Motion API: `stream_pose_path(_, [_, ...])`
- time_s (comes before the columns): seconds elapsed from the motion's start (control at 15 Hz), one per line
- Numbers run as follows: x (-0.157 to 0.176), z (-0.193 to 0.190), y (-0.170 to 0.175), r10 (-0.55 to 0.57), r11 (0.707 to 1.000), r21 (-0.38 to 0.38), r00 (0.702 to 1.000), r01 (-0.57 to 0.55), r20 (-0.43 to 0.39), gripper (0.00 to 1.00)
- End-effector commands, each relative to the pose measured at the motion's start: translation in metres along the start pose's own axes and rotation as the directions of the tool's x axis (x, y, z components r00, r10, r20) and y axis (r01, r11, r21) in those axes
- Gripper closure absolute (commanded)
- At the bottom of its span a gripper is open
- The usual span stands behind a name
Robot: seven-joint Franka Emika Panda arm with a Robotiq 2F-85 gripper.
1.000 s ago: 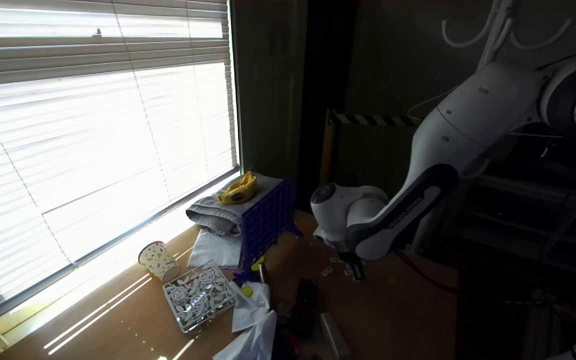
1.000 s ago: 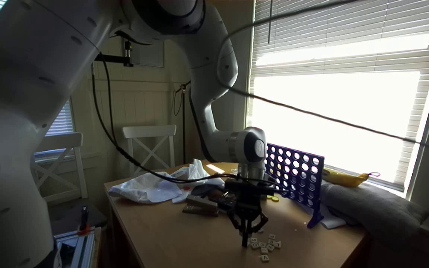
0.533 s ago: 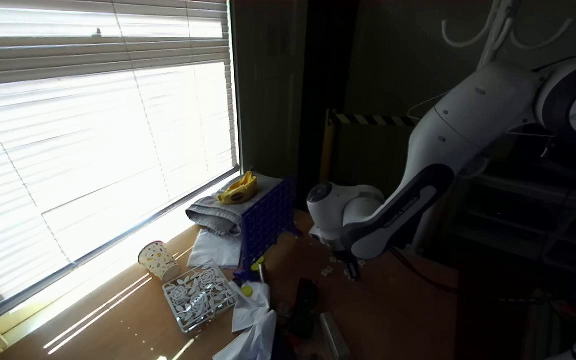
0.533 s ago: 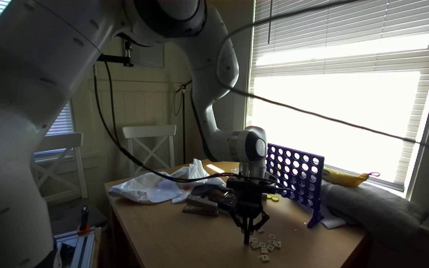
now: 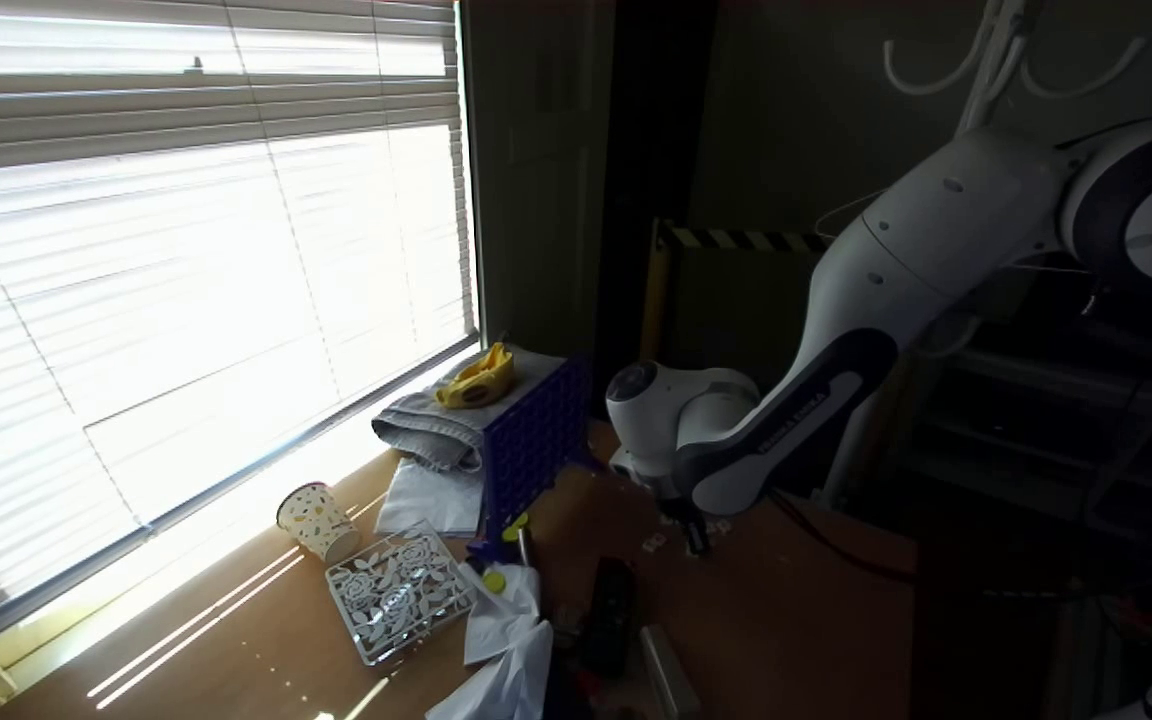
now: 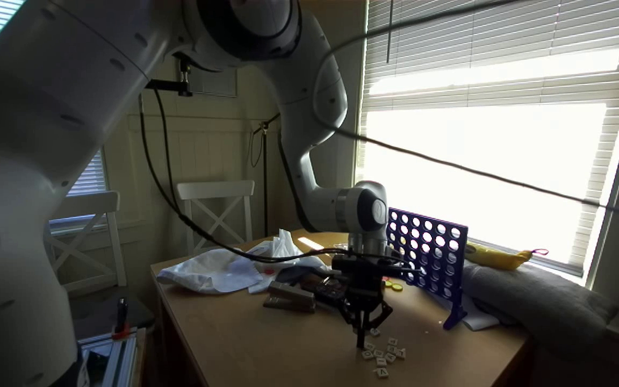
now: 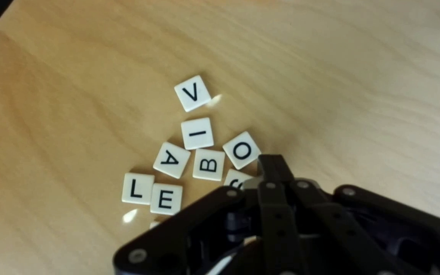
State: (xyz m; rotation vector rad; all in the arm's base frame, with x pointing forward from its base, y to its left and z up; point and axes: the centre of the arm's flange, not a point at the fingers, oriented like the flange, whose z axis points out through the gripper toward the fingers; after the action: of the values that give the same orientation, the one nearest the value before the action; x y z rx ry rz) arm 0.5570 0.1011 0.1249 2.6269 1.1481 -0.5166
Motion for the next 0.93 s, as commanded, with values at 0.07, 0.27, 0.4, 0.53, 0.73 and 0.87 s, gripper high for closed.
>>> stream_pose_path(0.07, [0.015,0.003,0.008,-0.015,1.0,0.019,1.0,0.015,-0.005,1.0])
stream_pose_path(0.27, [0.019,0.002,0.012,-0.012,1.0,0.016,1.0,0.012,-0.008,1.0])
stream_pose_path(0.4, [0.02,0.002,0.014,-0.01,1.0,0.015,1.0,0.01,-0.008,1.0])
stream_pose_path(0.53, [0.022,0.002,0.017,-0.007,1.0,0.015,1.0,0.007,-0.006,1.0])
stream_pose_path(0.73, [0.023,0.002,0.02,-0.001,1.0,0.015,1.0,0.001,-0.003,1.0])
stream_pose_path(0.87, [0.024,0.002,0.023,0.004,1.0,0.015,1.0,-0.004,-0.001,1.0])
